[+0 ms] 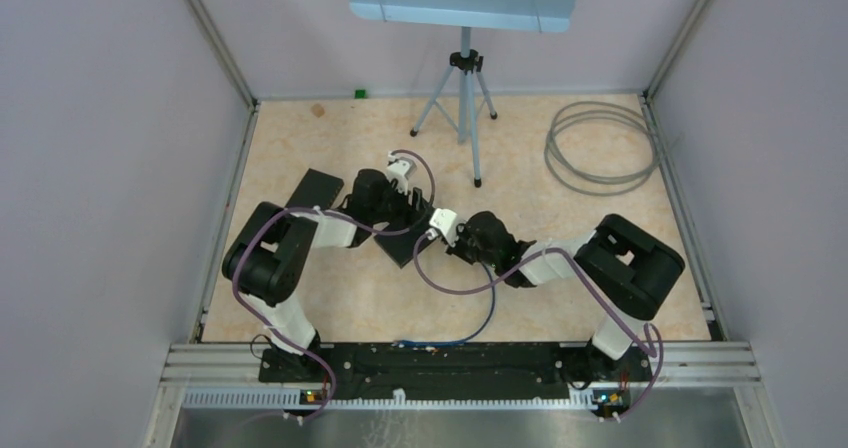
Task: Insert the plug into the switch port
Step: Insert the connector into the switch port.
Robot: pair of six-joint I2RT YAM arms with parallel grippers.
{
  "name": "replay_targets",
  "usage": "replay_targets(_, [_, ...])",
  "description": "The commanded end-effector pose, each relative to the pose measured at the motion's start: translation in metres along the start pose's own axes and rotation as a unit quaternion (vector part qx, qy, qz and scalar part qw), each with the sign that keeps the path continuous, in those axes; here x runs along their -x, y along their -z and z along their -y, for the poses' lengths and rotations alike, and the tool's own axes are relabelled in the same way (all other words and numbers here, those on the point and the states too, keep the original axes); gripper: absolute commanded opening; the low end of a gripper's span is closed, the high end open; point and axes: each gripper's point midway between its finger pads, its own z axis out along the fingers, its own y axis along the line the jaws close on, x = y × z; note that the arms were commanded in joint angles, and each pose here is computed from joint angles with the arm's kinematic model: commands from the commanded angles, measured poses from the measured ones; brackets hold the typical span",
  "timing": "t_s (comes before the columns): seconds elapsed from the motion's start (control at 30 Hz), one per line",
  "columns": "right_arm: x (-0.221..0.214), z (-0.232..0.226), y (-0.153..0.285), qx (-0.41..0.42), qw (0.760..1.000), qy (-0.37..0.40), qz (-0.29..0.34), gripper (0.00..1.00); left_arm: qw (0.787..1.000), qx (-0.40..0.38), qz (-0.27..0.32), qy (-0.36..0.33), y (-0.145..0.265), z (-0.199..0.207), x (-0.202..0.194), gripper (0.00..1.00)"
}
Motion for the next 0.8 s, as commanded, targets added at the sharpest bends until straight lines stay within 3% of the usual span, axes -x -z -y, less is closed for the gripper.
replay_targets(0.0, [0.103,0.032,-0.004,0.004,0.979,0.05,0.195,0.0,0.963,-0.209,-0.17,0.02,0.022,0.108,-0.086,0.69])
replay_targets(0.37, [0.095,0.069,-0.029,-0.072,0.985,-0.034,0.156,0.0,0.957,-0.23,-0.177,0.013,0.023,0.121,-0.088,0.67])
replay_targets(0.77, [0.133,0.014,-0.026,0.009,0.979,-0.039,0.198,0.0,0.955,-0.237,-0.178,0.012,0.023,0.125,-0.089,0.66])
